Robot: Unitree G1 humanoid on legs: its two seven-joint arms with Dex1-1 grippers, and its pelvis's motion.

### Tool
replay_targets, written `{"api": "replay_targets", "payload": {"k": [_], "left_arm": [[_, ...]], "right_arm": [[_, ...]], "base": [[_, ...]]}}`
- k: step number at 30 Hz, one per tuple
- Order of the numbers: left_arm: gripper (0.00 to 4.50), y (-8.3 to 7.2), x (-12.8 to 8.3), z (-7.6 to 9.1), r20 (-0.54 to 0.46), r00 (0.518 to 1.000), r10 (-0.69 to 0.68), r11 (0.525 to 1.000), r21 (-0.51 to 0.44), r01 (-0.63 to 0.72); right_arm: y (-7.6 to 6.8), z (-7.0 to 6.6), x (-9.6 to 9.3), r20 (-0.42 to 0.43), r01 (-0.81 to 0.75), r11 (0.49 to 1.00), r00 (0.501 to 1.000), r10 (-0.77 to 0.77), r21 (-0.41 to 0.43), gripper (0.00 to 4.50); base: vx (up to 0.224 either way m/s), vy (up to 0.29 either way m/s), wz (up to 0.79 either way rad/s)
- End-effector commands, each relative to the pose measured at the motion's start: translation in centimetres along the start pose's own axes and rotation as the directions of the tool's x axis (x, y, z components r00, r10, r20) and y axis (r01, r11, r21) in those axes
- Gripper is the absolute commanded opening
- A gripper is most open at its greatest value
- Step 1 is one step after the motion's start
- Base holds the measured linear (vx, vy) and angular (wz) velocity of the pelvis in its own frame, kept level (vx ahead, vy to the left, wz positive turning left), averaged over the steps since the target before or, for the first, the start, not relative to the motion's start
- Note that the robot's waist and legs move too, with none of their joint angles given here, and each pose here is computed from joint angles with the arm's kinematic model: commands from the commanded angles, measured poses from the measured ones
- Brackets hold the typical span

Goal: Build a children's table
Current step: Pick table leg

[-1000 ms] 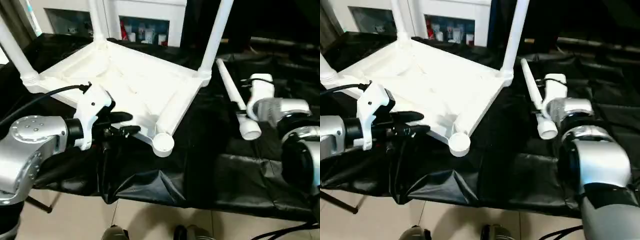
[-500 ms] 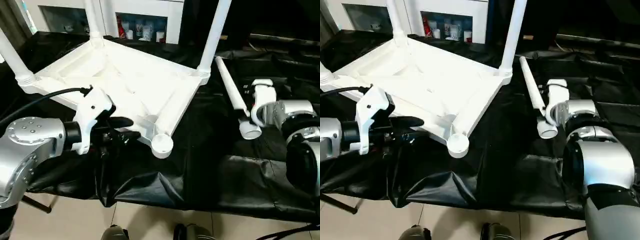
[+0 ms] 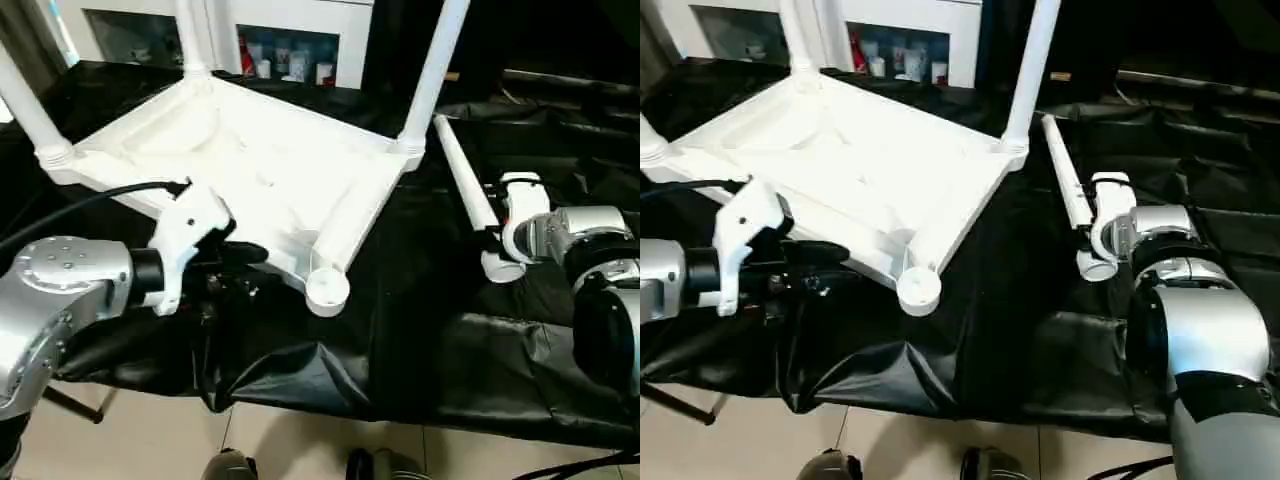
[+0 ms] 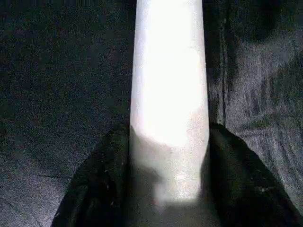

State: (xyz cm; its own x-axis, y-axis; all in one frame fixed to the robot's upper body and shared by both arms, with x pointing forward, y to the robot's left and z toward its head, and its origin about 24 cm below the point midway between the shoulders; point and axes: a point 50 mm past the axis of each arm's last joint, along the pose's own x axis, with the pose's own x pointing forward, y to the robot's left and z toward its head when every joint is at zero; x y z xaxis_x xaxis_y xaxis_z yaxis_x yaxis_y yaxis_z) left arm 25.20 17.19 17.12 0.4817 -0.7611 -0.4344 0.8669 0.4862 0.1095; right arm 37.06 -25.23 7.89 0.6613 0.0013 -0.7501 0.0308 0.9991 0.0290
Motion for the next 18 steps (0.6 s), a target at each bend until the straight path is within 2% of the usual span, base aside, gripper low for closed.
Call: {"api": "replay_targets", "payload": {"k": [1, 2, 5, 7, 9, 10, 12, 13, 15, 16, 17, 18], "left_arm": [[2.43, 0.2, 0.5, 0.5, 0.025, 1.0, -0.002, 1.0, 0.027, 0.001], [2.5, 0.3, 0.8, 0.7, 0.056, 0.998, -0.016, 1.0, 0.022, 0.014], [2.77, 0.1, 1.7, 1.0, 0.091, 0.993, -0.068, 0.998, 0.015, 0.067], [2.89, 0.3, 2.2, 1.2, 0.107, 0.992, -0.064, 0.998, 0.026, 0.062], [3.04, 0.8, 3.3, 1.5, 0.162, 0.986, -0.028, 0.999, 0.037, 0.023], [3.14, 1.2, 4.4, 2.2, 0.253, 0.967, 0.022, 0.999, 0.024, -0.029], [3.27, 1.8, 5.5, 3.1, 0.355, 0.93, 0.093, 0.995, 0.007, -0.102], [3.3, 1.8, 5.7, 3.1, 0.363, 0.927, 0.097, 0.994, 0.002, -0.105], [3.47, 2.4, 6.9, 3.7, 0.411, 0.896, 0.168, 0.986, -0.061, -0.157], [3.47, 2.5, 7.5, 4.0, 0.419, 0.888, 0.188, 0.982, -0.063, -0.178], [3.67, 2.5, 8.5, 4.3, 0.417, 0.888, 0.195, 0.981, -0.061, -0.186], [3.67, 2.6, 8.7, 4.4, 0.416, 0.888, 0.195, 0.981, -0.061, -0.186]], "right_arm": [[-0.8, -0.5, 0.0, 0.014, 0.015, 0.997, 1.0, -0.016, 0.07, 2.0], [-0.9, -0.1, 0.0, 0.055, 0.008, 0.995, 0.998, -0.014, 0.104, 1.98], [-0.7, 0.2, 0.0, 0.106, -0.021, 0.99, 0.994, 0.007, 0.137, 1.96], [-0.6, 0.4, 0.1, 0.13, -0.036, 0.987, 0.991, 0.015, 0.159, 1.96], [-0.5, 0.8, 0.0, 0.189, -0.057, 0.981, 0.982, 0.021, 0.185, 1.96], [-0.4, 1.6, -0.2, 0.275, -0.102, 0.97, 0.961, 0.039, 0.219, 1.95], [-0.3, 2.5, -0.5, 0.372, -0.164, 0.951, 0.926, 0.057, 0.263, 1.95], [-0.3, 2.7, -0.5, 0.392, -0.181, 0.947, 0.918, 0.066, 0.265, 1.95], [0.0, 3.6, -1.0, 0.52, -0.298, 0.916, 0.845, 0.122, 0.269, 1.95], [0.0, 3.7, -1.2, 0.561, -0.342, 0.9, 0.815, 0.141, 0.271, 1.95], [0.0, 3.6, -1.3, 0.62, -0.417, 0.862, 0.767, 0.166, 0.286, 1.95], [0.1, 3.5, -1.3, 0.631, -0.432, 0.855, 0.757, 0.17, 0.288, 1.95]], "base": [[0.0, 0.0, 0.0], [0.0, 0.0, 0.0], [0.0, 0.0, 0.0], [0.0, 0.0, 0.0], [0.0, 0.0, 0.0], [0.0, 0.0, 0.0], [0.0, 0.0, 0.0], [0.0, 0.0, 0.0], [0.0, 0.0, 0.0], [0.0, 0.0, 0.0], [0.0, 0.0, 0.0], [0.0, 0.0, 0.0]]}}
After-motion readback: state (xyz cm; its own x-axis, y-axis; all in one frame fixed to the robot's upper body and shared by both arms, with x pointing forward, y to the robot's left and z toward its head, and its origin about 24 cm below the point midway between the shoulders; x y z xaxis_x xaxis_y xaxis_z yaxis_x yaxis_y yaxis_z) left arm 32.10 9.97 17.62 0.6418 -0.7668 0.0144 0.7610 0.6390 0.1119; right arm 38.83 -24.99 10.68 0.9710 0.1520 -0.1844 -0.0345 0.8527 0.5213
